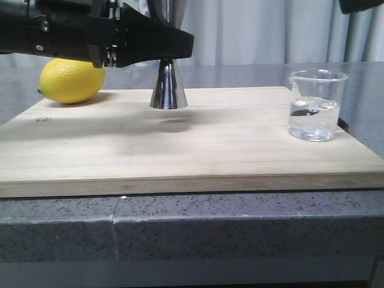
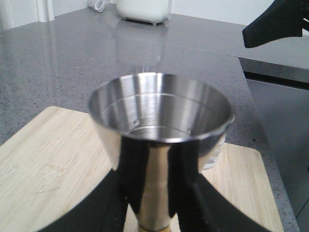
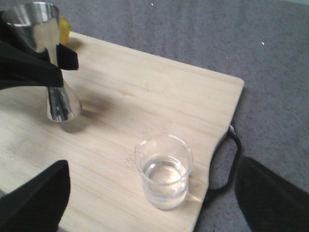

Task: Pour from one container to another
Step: 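Reach the right gripper to the glass measuring cup and grasp it, then lift the measuring cup with the right gripper over the jigger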

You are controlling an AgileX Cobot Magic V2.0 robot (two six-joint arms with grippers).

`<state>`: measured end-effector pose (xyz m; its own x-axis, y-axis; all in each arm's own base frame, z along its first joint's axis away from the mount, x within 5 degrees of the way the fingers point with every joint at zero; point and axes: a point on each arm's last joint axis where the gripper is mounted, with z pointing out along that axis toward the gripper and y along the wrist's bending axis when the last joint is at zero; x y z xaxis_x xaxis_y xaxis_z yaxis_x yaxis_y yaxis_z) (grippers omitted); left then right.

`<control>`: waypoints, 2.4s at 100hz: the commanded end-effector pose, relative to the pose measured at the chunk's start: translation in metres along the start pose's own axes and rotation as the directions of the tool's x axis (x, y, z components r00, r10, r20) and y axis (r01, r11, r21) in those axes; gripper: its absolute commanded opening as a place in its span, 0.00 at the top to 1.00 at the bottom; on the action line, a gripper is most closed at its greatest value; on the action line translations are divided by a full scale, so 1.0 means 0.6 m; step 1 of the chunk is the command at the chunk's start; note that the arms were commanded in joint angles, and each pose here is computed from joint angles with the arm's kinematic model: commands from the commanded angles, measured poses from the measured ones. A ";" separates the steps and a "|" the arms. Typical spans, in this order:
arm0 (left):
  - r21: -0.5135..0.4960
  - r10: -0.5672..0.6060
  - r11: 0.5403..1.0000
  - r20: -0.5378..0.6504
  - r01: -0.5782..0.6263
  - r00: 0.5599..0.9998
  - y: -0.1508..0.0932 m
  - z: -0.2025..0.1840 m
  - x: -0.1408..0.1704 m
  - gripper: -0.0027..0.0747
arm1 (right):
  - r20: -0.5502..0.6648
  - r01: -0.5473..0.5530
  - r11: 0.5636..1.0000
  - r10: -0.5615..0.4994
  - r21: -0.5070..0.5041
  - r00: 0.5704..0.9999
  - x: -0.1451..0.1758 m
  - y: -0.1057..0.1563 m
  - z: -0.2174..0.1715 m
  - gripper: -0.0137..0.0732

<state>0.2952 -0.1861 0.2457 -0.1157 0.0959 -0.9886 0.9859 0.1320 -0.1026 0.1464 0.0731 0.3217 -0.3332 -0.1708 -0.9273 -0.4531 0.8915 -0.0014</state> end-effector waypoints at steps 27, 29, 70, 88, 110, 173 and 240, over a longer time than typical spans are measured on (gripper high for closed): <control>0.037 0.026 0.999 0.154 -0.032 0.988 -0.015 -0.002 -0.055 0.77 | 0.251 0.009 1.000 -0.011 0.008 0.968 0.038 0.002 0.037 0.12; 0.037 0.026 0.999 0.154 -0.032 0.988 -0.015 -0.002 -0.055 0.77 | 0.266 0.009 1.000 -0.011 0.009 0.964 0.043 0.001 0.038 0.12; 0.037 0.026 0.999 0.154 -0.032 0.988 -0.015 -0.002 -0.055 0.77 | 0.317 0.030 0.999 -0.035 0.021 0.948 0.105 0.001 0.087 0.12; 0.037 0.026 0.999 0.154 -0.032 0.988 -0.015 -0.002 -0.055 0.77 | 0.301 0.037 0.999 -0.041 0.020 0.953 0.119 0.001 0.119 0.12; 0.037 0.026 0.999 0.154 -0.032 0.988 -0.015 -0.002 -0.055 0.77 | 0.320 0.030 0.999 -0.036 0.021 0.947 0.129 0.001 0.146 0.12; 0.037 0.026 0.999 0.154 -0.032 0.988 -0.015 -0.002 -0.055 0.78 | 0.343 0.027 0.999 -0.034 0.024 0.939 0.125 0.001 0.152 0.51; 0.037 0.026 0.999 0.154 -0.032 0.988 -0.015 -0.002 -0.055 0.78 | 0.101 0.121 0.992 -0.122 0.023 0.987 -0.146 0.001 0.135 0.51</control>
<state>0.2950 -0.1861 0.2458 -0.1153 0.0954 -0.9887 0.9862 0.1297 -0.1025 0.2412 0.1234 0.3337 -0.2938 -0.2271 -0.9285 -0.4749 0.8777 -0.0644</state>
